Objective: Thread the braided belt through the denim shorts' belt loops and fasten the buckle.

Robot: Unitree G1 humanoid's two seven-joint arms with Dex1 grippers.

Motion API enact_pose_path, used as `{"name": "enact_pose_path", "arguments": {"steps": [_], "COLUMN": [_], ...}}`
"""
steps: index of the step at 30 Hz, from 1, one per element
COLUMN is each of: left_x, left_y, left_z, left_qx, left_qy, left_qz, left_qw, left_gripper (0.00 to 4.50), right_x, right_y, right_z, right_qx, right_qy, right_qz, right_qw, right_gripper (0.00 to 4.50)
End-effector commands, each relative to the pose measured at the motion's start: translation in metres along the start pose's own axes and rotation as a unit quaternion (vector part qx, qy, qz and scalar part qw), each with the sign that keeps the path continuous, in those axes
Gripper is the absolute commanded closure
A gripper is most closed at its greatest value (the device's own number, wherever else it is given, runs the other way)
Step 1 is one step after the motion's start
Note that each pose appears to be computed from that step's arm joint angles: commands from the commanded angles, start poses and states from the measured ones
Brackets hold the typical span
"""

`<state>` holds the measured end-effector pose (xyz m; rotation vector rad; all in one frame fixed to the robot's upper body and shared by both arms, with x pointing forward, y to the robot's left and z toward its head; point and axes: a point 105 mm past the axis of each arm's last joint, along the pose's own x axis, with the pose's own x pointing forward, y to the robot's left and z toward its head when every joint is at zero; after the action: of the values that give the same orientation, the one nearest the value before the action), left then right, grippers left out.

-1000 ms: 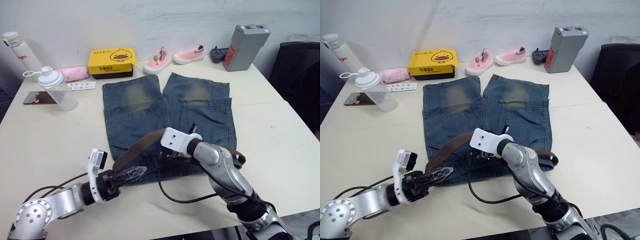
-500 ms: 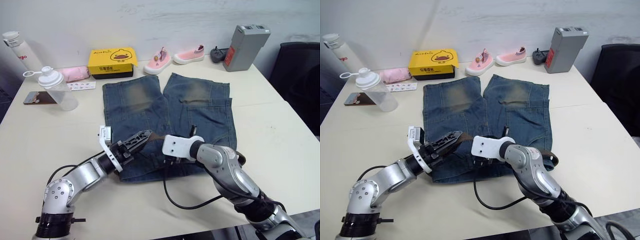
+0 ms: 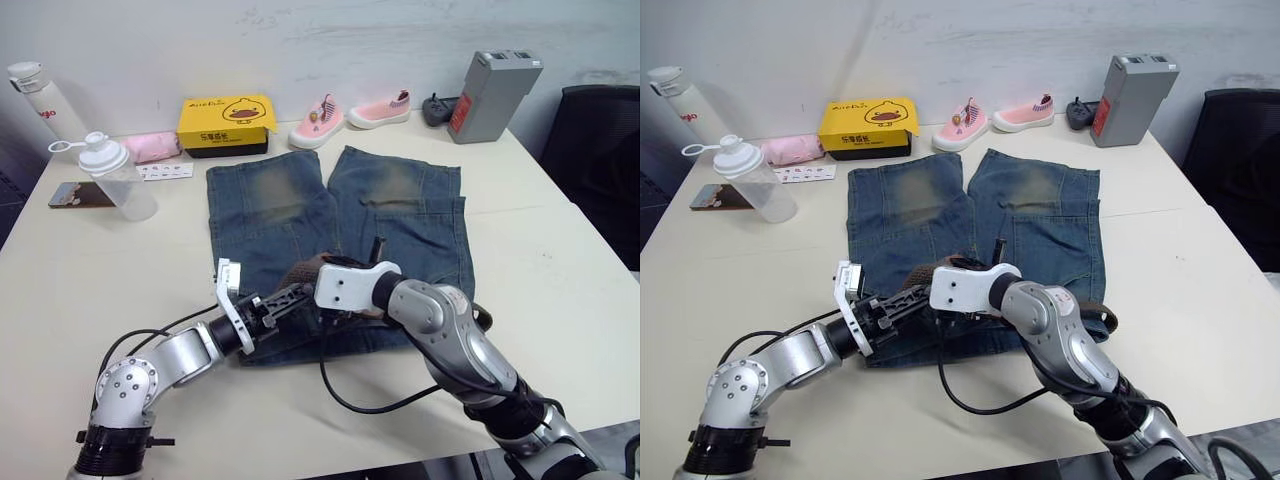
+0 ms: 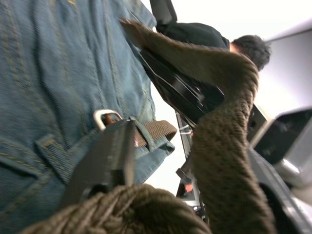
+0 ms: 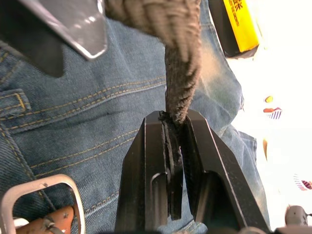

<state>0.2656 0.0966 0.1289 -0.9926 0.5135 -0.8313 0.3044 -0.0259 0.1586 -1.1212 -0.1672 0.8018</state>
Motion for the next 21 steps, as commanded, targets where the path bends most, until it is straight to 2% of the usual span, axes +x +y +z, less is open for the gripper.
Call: {"name": "enact_pose_path", "arguments": {"steps": [1,2,4,11,13,14,16,21], "left_x": [-0.002,-0.003,-0.004,-0.011,-0.016,-0.02,-0.028,-0.046], "left_y": [-0.006,-0.006,-0.006,-0.017,-0.019,-0.023,-0.027,-0.016], "left_z": [0.016,0.017,0.018,0.016,0.015,0.015,0.012,0.016], "left_qx": [-0.009,-0.012,-0.013,-0.009,-0.002,0.007,0.024,0.055], "left_qy": [-0.042,-0.044,-0.046,-0.031,-0.028,-0.025,-0.012,0.014], "left_qz": [-0.013,-0.014,-0.016,-0.05,-0.059,-0.071,-0.086,-0.064], "left_qw": [0.999,0.999,0.999,0.998,0.998,0.997,0.996,0.996], "left_gripper": [3.32,3.72,4.22,4.27,4.3,4.3,4.3,4.3], "right_x": [-0.006,-0.006,-0.006,-0.005,-0.005,-0.005,-0.006,-0.009], "right_y": [-0.003,-0.003,-0.003,0.001,0.001,0.002,0.001,-0.005], "right_z": [0.012,0.011,0.011,0.008,0.008,0.007,0.005,-0.003], "right_qx": [-0.01,-0.009,-0.008,0.008,0.019,0.028,0.037,0.05], "right_qy": [-0.025,-0.025,-0.025,-0.02,-0.022,-0.022,-0.02,-0.007], "right_qz": [-0.012,-0.012,-0.011,-0.006,-0.007,-0.007,-0.01,-0.024], "right_qw": [1.0,1.0,1.0,1.0,1.0,0.999,0.999,0.998], "right_gripper": [4.5,4.5,4.5,4.5,3.64,3.43,2.66,0.41]}}
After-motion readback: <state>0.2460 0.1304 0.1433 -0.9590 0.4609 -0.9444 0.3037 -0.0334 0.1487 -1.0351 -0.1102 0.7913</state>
